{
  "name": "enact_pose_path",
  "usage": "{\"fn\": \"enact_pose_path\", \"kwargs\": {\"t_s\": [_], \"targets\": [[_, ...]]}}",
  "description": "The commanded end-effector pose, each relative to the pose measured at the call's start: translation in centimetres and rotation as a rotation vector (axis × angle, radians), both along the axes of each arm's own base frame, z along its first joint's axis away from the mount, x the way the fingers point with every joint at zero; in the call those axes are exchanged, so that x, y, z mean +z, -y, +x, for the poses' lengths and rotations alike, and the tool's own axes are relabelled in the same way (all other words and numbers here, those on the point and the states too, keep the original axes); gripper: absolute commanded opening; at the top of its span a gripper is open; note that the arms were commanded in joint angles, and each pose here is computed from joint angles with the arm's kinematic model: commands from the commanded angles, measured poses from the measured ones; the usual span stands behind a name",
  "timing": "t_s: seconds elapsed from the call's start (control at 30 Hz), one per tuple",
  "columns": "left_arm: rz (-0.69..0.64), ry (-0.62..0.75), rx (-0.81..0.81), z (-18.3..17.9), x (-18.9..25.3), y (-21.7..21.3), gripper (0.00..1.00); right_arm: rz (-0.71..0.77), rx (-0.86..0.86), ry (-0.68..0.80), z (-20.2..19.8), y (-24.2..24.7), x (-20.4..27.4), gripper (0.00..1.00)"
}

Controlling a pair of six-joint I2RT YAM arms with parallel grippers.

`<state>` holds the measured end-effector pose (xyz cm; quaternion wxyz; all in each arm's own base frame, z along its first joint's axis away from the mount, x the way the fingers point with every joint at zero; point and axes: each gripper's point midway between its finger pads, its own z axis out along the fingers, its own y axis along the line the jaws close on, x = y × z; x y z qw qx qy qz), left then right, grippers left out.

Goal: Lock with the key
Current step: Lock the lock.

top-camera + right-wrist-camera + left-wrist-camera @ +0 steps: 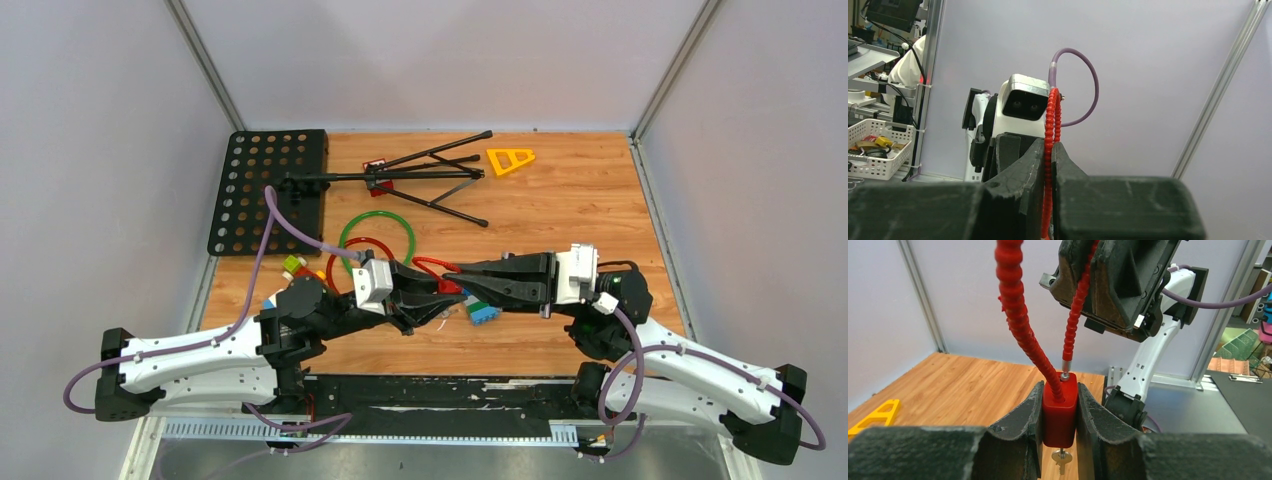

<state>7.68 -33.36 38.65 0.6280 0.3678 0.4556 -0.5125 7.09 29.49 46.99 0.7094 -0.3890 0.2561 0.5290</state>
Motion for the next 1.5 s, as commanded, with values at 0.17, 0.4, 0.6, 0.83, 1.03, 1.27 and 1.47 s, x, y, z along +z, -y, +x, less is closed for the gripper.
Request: {"fn": "enact_pose_path", "kwargs": {"t_s": [0.17,0.4,0.6,0.83,1.03,1.27,1.47], "targets": [[-0.125,0.048,-0.063,-1.5,3.8,-0.8,0.00,-0.090,-0.023,-0.055,0.9,-1.0,-3.5,0.00],[-0.143,0.026,-0.014,-0.6,4.0,-1.1,0.00,-0.094,-0.021,-0.058,0.7,-0.8,-3.6,0.00],[-0.164,0.019,0.007,-0.3,4.4,-1.5,0.00,-0.119,-0.012,-0.078,0.8,-1.1,-4.7,0.00],[-0.175,0.017,0.012,-0.2,4.6,-1.7,0.00,-0.145,-0.014,-0.115,1.0,-1.1,-6.5,0.00],[-0.188,0.015,0.021,-0.1,4.8,-2.0,0.00,-0.158,-0.025,-0.132,1.1,-1.0,-7.6,0.00],[-0.212,-0.001,0.058,0.5,5.1,-2.6,0.00,-0.172,-0.012,-0.120,0.8,-1.0,-8.5,0.00],[-0.213,-0.002,0.058,0.5,5.2,-2.5,0.00,-0.198,-0.008,-0.092,0.7,-1.7,-9.6,0.00]]}}
